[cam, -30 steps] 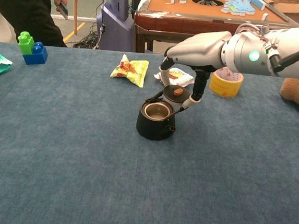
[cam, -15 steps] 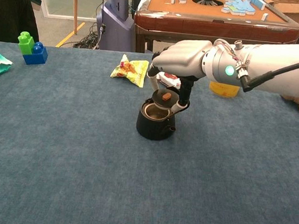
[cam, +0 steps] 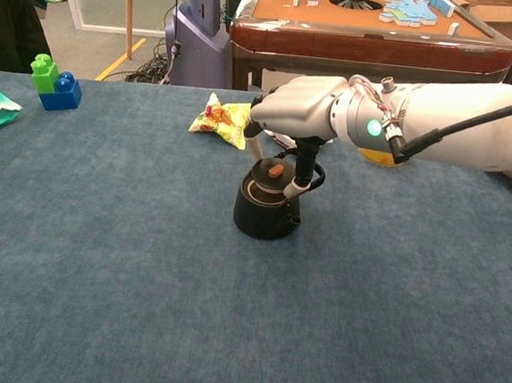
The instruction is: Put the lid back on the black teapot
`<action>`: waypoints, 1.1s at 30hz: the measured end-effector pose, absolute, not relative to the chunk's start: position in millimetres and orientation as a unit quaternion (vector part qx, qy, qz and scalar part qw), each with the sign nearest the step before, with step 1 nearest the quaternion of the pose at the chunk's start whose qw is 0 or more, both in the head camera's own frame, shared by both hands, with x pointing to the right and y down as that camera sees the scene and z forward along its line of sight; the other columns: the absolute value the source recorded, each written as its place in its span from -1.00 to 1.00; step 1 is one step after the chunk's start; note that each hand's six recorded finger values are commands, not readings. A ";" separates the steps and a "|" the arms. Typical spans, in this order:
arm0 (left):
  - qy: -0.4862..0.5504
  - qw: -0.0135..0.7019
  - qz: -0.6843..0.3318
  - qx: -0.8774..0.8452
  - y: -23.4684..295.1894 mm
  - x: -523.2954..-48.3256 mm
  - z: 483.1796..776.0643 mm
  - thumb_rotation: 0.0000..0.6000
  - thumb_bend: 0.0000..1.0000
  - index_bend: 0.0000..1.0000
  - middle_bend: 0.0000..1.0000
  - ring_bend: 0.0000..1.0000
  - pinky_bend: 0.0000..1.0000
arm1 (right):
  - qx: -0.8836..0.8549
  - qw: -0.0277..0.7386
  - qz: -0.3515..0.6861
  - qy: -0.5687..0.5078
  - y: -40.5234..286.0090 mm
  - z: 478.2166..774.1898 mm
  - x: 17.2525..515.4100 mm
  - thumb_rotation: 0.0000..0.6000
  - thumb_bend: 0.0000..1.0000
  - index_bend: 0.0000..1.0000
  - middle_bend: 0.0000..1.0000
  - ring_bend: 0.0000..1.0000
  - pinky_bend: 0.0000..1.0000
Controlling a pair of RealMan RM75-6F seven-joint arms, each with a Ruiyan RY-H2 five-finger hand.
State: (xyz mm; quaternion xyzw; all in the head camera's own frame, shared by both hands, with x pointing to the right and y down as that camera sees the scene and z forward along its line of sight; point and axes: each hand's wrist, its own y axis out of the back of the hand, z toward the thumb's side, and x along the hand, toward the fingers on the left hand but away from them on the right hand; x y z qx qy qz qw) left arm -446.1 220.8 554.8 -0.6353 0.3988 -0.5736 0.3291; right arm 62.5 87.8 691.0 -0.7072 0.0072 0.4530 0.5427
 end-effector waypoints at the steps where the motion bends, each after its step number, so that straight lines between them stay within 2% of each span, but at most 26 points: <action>1: 0.399 0.329 -0.574 -0.635 220.8 -446.5 554.9 1.00 -0.29 -0.78 -0.97 -1.00 -1.00 | -0.707 0.542 0.454 0.009 88.0 691.4 62.2 1.00 -0.33 -0.34 -0.68 -1.00 -1.00; 10: 0.400 0.329 -0.572 -0.636 220.8 -447.7 555.3 1.00 -0.29 -0.78 -0.97 -1.00 -1.00 | -0.704 0.540 0.461 0.018 87.8 692.7 59.4 1.00 -0.33 -0.63 -0.72 -1.00 -1.00; 18: 0.403 0.330 -0.575 -0.631 218.7 -452.3 553.1 1.00 -0.29 -0.78 -0.97 -1.00 -1.00 | -0.717 0.527 0.456 -0.023 75.8 670.0 67.6 1.00 -0.33 -0.68 -0.72 -1.00 -1.00; 26: 0.412 0.336 -0.573 -0.624 211.4 -455.4 550.2 1.00 -0.29 -0.78 -0.97 -1.00 -1.00 | -0.694 0.527 0.477 -0.115 51.5 623.6 128.4 1.00 -0.33 -0.68 -0.63 -1.00 -1.00; 33: 0.411 0.345 -0.576 -0.617 208.1 -455.7 550.6 1.00 -0.29 -0.78 -0.97 -1.00 -1.00 | -0.650 0.522 0.521 -0.185 56.6 598.2 207.6 1.00 -0.33 -0.68 -0.60 -1.00 -1.00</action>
